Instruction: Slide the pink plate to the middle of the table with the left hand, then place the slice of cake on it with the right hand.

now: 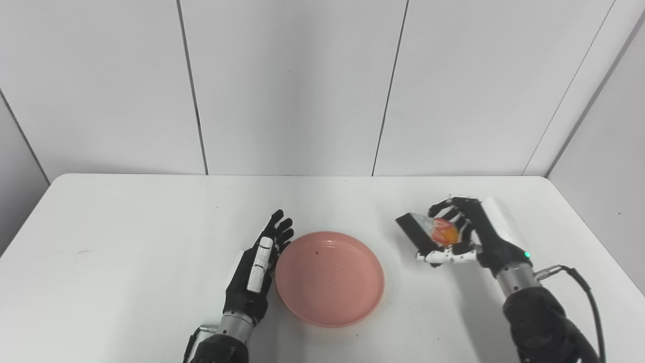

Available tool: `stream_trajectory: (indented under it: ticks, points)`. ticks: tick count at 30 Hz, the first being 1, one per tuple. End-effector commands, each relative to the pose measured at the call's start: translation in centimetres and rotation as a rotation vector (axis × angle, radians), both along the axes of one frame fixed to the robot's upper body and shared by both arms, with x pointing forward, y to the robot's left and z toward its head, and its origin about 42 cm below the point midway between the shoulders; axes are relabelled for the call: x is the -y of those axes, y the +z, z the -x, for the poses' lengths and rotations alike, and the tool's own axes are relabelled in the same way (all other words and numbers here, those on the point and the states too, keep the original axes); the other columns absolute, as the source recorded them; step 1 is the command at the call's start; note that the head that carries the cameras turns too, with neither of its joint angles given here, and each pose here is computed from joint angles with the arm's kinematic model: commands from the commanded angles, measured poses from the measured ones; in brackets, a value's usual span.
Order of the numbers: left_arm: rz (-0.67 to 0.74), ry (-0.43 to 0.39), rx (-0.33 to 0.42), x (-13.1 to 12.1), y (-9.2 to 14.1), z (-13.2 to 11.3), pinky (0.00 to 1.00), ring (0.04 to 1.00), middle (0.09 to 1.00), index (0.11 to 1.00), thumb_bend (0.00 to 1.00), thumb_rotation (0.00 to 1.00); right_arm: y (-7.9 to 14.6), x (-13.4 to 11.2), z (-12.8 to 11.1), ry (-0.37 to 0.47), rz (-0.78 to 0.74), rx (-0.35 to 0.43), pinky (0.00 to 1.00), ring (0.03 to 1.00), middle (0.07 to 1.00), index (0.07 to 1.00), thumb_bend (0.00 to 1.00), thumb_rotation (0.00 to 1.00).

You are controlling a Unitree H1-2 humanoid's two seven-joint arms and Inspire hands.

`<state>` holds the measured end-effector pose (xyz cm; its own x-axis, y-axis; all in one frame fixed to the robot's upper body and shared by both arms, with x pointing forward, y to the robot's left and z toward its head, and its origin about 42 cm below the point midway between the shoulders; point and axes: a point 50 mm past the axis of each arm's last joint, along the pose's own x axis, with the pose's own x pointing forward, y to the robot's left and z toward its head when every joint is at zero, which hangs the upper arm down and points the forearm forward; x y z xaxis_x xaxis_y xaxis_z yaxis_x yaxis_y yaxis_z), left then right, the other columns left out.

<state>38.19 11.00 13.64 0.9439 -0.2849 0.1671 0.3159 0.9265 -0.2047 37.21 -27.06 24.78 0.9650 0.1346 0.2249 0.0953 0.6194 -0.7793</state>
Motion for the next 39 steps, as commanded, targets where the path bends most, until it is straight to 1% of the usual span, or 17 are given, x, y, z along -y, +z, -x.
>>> stream_trajectory:
  ticks: [1,3,5,6,8,11,13,16,18,23,28,31,36,37,39]
  points:
    - [-0.003,0.0,-0.065,0.6,-2.0,0.9,0.98,0.964,0.959,0.947,0.63,0.93,2.4,-2.0,0.3,0.07,0.012,0.09,0.2,0.274,0.399,0.511,0.52,0.0]
    - [-0.007,-0.001,-0.061,0.6,-2.0,0.9,0.98,0.965,0.961,0.949,0.62,0.93,2.6,-3.3,0.6,0.104,0.011,0.081,0.21,0.285,0.401,0.511,0.52,0.0]
    - [-0.01,0.0,-0.06,0.6,-1.9,1.0,0.99,0.97,0.966,0.953,0.62,0.93,2.9,-4.7,0.9,0.143,0.006,0.065,0.2,0.277,0.396,0.513,0.52,0.0]
    - [-0.012,0.001,-0.058,0.6,-1.9,1.0,0.99,0.974,0.972,0.959,0.62,0.94,3.0,-5.3,1.1,0.159,0.002,0.058,0.18,0.258,0.394,0.514,0.52,0.0]
    - [-0.015,0.004,-0.056,0.6,-1.9,1.0,1.0,0.978,0.977,0.963,0.62,0.94,2.9,-6.5,1.2,0.193,0.01,0.058,0.17,0.251,0.392,0.513,0.51,0.0]
    - [-0.016,0.007,-0.05,0.6,-1.7,1.0,1.0,0.987,0.987,0.974,0.61,0.95,2.2,-7.6,0.8,0.227,0.04,0.057,0.25,0.333,0.41,0.52,0.52,0.0]
    - [-0.022,0.009,-0.044,0.6,-1.7,0.9,1.0,0.989,0.99,0.978,0.61,0.95,1.4,-8.2,0.4,0.252,0.046,0.048,0.25,0.336,0.412,0.522,0.52,0.0]
    - [-0.027,0.013,-0.038,0.6,-1.6,0.9,1.0,0.992,0.994,0.983,0.61,0.96,0.5,-8.9,-0.2,0.273,0.057,0.02,0.23,0.303,0.398,0.516,0.52,0.0]
    - [-0.027,0.015,-0.033,0.7,-1.6,1.0,1.0,0.997,0.999,0.986,0.6,0.96,0.0,-9.3,-0.5,0.286,0.072,0.01,0.23,0.301,0.395,0.516,0.52,0.0]
    - [-0.025,0.022,-0.031,0.7,-1.4,1.0,1.0,1.0,1.0,0.994,0.58,0.96,-1.1,-9.8,-1.2,0.29,0.116,0.006,0.26,0.336,0.402,0.515,0.52,0.0]
    - [-0.029,0.025,-0.024,0.6,-1.3,1.1,1.0,1.0,1.0,0.998,0.57,0.97,-2.0,-10.0,-1.7,0.277,0.154,-0.017,0.27,0.354,0.408,0.513,0.52,0.0]
    - [-0.034,0.027,-0.025,0.5,-1.2,1.1,1.0,1.0,1.0,1.0,0.58,0.97,-2.5,-10.0,-1.8,0.269,0.165,-0.026,0.29,0.372,0.416,0.515,0.52,0.0]
    - [-0.036,0.033,-0.021,0.5,-1.3,1.2,1.0,1.0,1.0,1.0,0.61,0.95,-2.8,-9.9,-1.8,0.28,0.151,0.006,0.32,0.41,0.432,0.536,0.52,0.0]
    - [-0.032,0.033,-0.021,0.5,-1.3,1.2,1.0,1.0,1.0,1.0,0.59,0.96,-2.8,-9.9,-1.7,0.29,0.148,0.024,0.35,0.441,0.446,0.536,0.52,0.0]
    - [-0.032,0.032,-0.022,0.5,-1.2,1.2,1.0,1.0,1.0,1.0,0.58,0.96,-2.7,-9.9,-1.4,0.306,0.143,0.051,0.36,0.458,0.454,0.535,0.52,0.0]
